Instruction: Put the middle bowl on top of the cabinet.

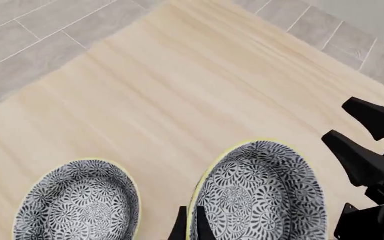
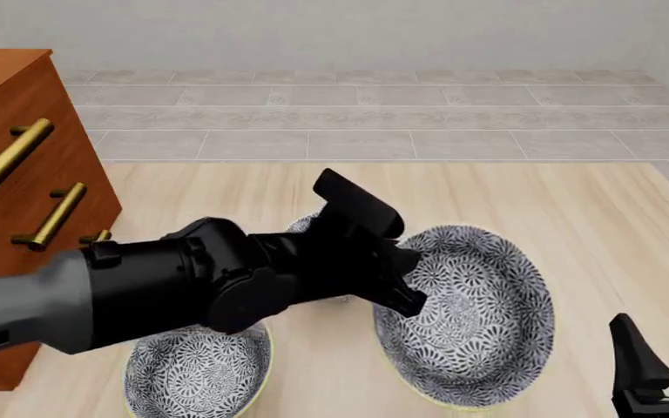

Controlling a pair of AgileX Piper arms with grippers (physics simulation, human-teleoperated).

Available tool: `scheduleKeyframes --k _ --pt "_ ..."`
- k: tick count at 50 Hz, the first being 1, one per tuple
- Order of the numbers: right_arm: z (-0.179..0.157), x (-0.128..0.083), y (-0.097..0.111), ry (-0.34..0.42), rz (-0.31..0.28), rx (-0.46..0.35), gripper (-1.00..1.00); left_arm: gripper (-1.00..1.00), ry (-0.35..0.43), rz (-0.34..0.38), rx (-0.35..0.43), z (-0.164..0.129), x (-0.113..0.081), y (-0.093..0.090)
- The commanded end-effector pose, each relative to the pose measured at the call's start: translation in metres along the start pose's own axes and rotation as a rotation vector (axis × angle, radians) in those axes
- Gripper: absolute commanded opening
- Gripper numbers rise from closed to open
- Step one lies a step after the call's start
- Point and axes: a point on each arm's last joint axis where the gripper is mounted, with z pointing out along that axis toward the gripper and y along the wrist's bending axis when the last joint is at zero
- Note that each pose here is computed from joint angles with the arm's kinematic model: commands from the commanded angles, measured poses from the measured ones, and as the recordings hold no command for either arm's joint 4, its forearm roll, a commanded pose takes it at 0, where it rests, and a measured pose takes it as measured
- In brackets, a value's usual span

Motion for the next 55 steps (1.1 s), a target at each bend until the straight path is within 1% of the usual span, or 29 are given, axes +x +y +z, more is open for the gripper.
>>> scheduleKeyframes --k 1,8,15,19,21,22,24,28,38,39,42,43,46,50,55 --pt "0.0 0.0 0.0 -0.001 -0.002 -0.001 1.0 -1.0 -0.038 -0.018 0.007 -0.017 -0.008 -0.001" --pt "0.001 -0.001 0.0 -0.002 -0.002 -0.001 1.0 -1.0 -0.058 -0.018 0.01 -0.027 -0.014 -0.002" --pt "0.001 -0.001 0.0 -0.004 -0.002 -0.001 1.0 -1.0 -0.085 -0.034 -0.018 -0.044 -0.025 0.008" --pt "0.0 -0.001 0.0 -0.006 -0.003 -0.003 1.0 -1.0 -0.1 -0.055 -0.029 -0.053 -0.031 0.012" --pt "0.0 -0.001 0.0 -0.006 -0.003 -0.003 1.0 -1.0 -0.104 -0.053 -0.035 -0.056 -0.033 0.014" --pt "0.0 -0.001 0.0 -0.005 -0.004 -0.003 1.0 -1.0 -0.109 -0.035 -0.036 -0.059 -0.034 0.014" --pt "0.0 -0.001 0.0 -0.006 -0.004 -0.004 1.0 -1.0 -0.116 -0.052 -0.05 -0.063 -0.037 0.019" --pt "0.0 -0.001 0.0 -0.006 -0.005 -0.006 1.0 -1.0 -0.126 -0.057 -0.059 -0.069 -0.04 0.022" --pt "0.0 -0.001 0.0 -0.006 -0.007 -0.006 1.0 -1.0 -0.147 -0.044 -0.075 -0.087 -0.052 0.025" --pt "0.0 -0.001 0.0 -0.006 -0.007 -0.005 1.0 -1.0 -0.145 -0.042 -0.091 -0.088 -0.054 0.03" --pt "0.0 -0.001 0.0 -0.006 -0.007 -0.004 1.0 -1.0 -0.147 -0.041 -0.093 -0.091 -0.055 0.031" --pt "0.0 -0.001 0.0 -0.007 -0.006 -0.004 1.0 -1.0 -0.152 -0.048 -0.11 -0.093 -0.056 0.036" --pt "0.0 -0.001 0.0 -0.007 -0.006 -0.004 1.0 -1.0 -0.156 -0.055 -0.114 -0.095 -0.058 0.037" --pt "0.0 -0.001 0.0 -0.008 -0.005 -0.005 1.0 -1.0 -0.171 -0.061 -0.139 -0.101 -0.06 0.045" --pt "0.0 -0.001 0.0 -0.007 -0.004 -0.004 1.0 -1.0 -0.186 -0.07 -0.152 -0.107 -0.064 0.048"
